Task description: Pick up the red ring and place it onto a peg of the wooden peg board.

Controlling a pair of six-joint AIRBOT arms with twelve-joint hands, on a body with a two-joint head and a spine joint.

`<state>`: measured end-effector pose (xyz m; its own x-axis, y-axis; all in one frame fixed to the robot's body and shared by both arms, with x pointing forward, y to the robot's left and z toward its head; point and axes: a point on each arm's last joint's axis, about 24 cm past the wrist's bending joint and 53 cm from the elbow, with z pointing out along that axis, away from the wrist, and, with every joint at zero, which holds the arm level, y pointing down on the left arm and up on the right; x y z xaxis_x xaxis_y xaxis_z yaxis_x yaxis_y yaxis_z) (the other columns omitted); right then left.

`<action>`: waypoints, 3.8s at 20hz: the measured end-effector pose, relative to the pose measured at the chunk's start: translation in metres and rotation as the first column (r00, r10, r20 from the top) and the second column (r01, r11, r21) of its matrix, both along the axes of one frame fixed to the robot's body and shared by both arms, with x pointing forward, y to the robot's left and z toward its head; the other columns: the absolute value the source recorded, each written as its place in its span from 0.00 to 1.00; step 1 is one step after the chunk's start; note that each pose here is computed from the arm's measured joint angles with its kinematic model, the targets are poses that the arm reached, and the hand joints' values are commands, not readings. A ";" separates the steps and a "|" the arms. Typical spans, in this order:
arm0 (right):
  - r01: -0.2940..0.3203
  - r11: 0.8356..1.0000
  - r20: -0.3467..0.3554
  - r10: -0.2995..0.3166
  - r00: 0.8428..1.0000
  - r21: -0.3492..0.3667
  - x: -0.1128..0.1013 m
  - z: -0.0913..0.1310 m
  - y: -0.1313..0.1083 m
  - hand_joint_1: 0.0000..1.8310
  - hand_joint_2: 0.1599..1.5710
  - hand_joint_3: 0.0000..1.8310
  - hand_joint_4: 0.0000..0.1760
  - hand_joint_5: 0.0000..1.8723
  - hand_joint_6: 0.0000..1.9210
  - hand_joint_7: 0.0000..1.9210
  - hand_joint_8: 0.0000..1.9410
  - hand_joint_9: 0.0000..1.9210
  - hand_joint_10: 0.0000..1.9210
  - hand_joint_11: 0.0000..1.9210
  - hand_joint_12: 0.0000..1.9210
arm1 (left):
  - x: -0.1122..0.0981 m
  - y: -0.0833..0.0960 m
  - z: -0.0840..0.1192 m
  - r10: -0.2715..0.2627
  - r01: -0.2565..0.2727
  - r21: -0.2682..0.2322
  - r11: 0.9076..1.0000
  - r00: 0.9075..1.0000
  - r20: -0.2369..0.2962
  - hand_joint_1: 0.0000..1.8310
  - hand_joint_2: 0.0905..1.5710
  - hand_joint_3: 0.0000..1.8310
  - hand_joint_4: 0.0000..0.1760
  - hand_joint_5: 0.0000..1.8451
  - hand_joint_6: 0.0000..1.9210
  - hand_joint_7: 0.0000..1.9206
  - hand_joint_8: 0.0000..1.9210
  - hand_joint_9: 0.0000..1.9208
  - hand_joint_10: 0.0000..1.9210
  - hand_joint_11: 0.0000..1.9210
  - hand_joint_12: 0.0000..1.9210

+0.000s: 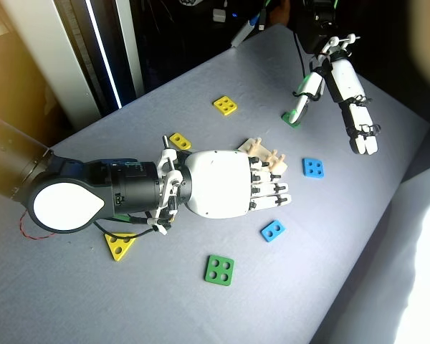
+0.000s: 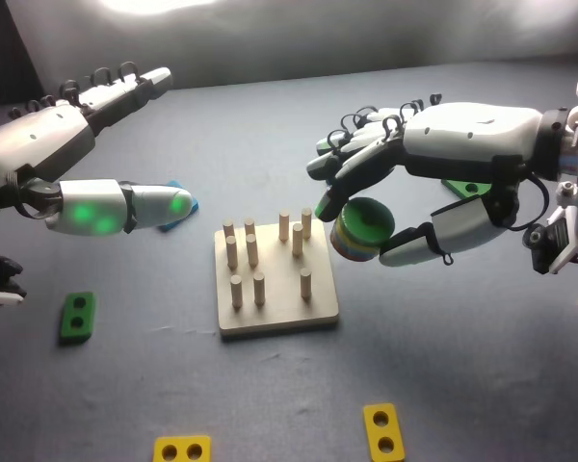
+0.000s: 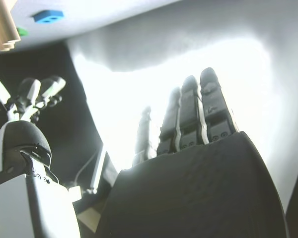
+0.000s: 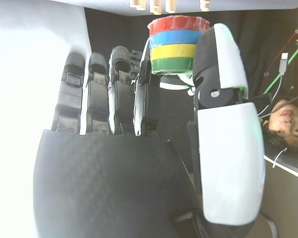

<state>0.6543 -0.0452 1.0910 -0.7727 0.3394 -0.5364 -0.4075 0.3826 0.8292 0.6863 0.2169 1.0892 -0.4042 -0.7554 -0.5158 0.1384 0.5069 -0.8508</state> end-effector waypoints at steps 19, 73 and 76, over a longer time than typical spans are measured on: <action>-0.143 0.988 0.056 0.146 0.988 -0.066 -0.023 -0.005 0.050 0.59 0.73 0.00 0.00 0.44 0.64 0.25 0.00 0.12 0.00 0.00 0.29 | 0.001 -0.001 -0.001 -0.008 0.008 0.015 1.000 1.000 -0.003 0.25 0.57 0.00 1.00 0.02 0.00 0.00 0.00 0.00 0.00 0.00 0.00; 0.074 0.997 0.050 -0.073 0.996 -0.027 0.007 0.004 -0.023 0.45 0.47 0.00 0.85 0.00 0.00 0.00 0.00 0.00 0.00 0.00 0.00 | -0.005 0.009 0.025 0.010 -0.009 -0.015 1.000 0.998 0.058 0.24 0.57 0.00 1.00 0.02 0.00 0.00 0.00 0.00 0.00 0.00 0.00; 0.231 0.968 0.093 -0.240 0.966 0.093 0.024 0.045 -0.077 0.34 0.50 0.01 0.86 0.00 0.00 0.00 0.00 0.00 0.00 0.00 0.00 | -0.016 0.014 0.044 0.011 -0.007 -0.036 0.999 0.994 0.111 0.28 0.61 0.01 1.00 0.02 0.00 0.00 0.00 0.00 0.00 0.00 0.00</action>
